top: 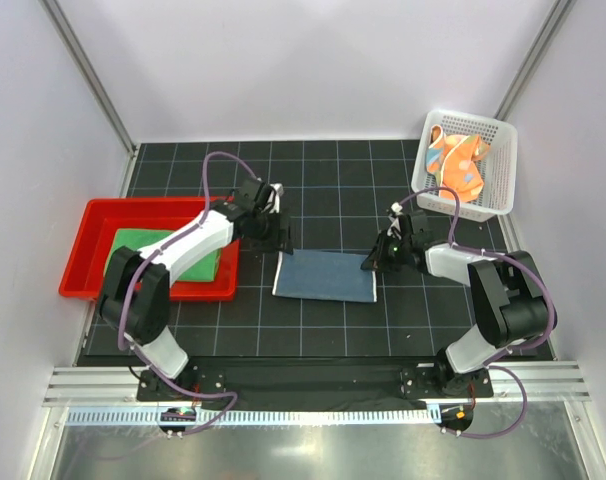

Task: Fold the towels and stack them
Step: Neatly place the folded towel into the bin

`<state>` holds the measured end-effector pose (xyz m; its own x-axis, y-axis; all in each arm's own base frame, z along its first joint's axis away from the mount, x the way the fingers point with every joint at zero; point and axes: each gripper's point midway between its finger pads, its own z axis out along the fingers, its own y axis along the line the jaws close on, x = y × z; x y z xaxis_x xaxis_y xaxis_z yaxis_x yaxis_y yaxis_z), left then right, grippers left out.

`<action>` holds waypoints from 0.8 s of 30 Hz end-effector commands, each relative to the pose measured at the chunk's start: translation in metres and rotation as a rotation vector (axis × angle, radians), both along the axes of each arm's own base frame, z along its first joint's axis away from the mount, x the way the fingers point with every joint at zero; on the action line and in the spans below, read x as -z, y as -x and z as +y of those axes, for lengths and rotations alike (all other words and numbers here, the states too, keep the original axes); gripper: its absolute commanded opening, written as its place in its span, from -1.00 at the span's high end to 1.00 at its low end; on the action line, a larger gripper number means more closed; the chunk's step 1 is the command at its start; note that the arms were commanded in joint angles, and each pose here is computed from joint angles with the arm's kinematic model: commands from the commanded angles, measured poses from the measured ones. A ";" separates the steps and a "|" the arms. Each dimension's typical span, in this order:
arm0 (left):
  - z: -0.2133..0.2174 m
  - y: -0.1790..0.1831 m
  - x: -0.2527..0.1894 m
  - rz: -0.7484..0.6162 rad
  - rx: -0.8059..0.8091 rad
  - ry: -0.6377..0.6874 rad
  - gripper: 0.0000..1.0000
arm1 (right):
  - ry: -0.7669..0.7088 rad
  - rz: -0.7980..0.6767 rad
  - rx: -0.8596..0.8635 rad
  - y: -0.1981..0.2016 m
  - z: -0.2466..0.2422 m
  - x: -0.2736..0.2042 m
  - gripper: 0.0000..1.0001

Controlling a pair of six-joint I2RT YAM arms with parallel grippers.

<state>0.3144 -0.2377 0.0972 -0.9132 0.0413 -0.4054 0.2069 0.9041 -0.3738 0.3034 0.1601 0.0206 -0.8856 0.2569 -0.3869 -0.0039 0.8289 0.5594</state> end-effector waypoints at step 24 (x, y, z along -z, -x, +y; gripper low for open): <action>0.006 0.036 0.094 0.170 -0.079 -0.008 -0.05 | 0.017 0.002 0.009 0.007 -0.010 0.007 0.77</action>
